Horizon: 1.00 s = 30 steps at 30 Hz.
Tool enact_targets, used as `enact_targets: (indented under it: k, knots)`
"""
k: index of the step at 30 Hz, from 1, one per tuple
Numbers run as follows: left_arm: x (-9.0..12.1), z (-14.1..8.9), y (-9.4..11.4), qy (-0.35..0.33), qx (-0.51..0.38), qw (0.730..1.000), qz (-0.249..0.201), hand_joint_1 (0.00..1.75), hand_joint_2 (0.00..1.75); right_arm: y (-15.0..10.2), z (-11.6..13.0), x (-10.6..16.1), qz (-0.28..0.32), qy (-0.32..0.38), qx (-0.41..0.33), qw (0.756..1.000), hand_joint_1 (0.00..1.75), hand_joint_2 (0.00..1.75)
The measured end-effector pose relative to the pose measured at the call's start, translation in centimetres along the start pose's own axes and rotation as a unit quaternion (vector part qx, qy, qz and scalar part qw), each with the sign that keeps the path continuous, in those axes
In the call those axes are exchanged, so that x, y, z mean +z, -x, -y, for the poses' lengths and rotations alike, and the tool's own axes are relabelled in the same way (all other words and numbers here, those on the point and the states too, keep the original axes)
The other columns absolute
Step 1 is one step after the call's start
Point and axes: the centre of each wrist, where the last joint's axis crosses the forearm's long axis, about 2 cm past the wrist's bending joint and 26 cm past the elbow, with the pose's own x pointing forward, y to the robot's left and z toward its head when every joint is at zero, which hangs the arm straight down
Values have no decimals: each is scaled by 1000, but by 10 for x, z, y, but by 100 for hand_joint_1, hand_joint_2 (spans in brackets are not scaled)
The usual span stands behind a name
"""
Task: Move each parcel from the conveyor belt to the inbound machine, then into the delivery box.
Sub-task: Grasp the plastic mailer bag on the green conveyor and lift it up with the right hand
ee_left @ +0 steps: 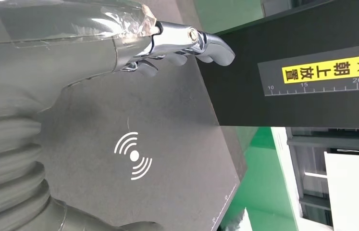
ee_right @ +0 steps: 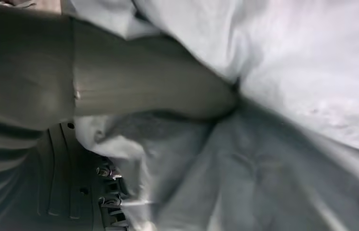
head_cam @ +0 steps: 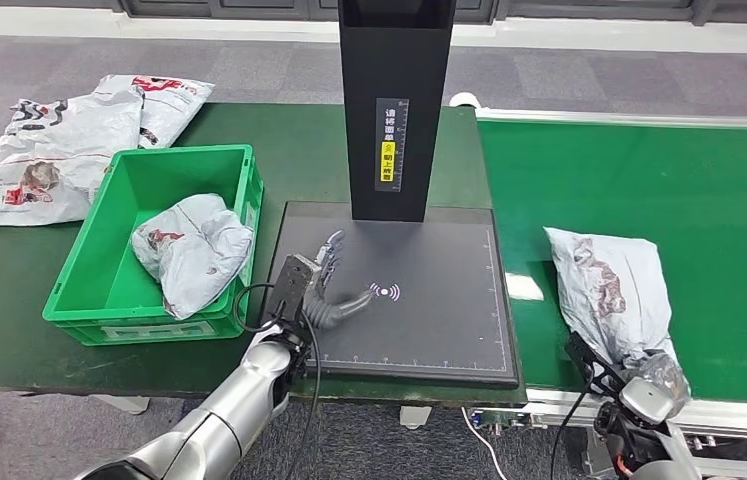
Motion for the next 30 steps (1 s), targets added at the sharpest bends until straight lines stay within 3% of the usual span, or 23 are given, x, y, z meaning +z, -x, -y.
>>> enact_targets:
  k: [19,23,26,30]
  knots:
    - [2,-7,3,-6,-4,1000,-4,0,175,1,2,0,52,31,-58,996,175,175]
    - [2,-9,3,-15,-9,1000,-4,0,175,-2,3,1,83,75,-86,990,175,175]
    - [4,-11,3,-25,-15,1000,-3,0,175,-7,8,5,139,159,-141,967,175,175]
    - [9,-13,5,-34,-24,999,-2,0,175,-19,29,13,218,280,-256,899,175,175]
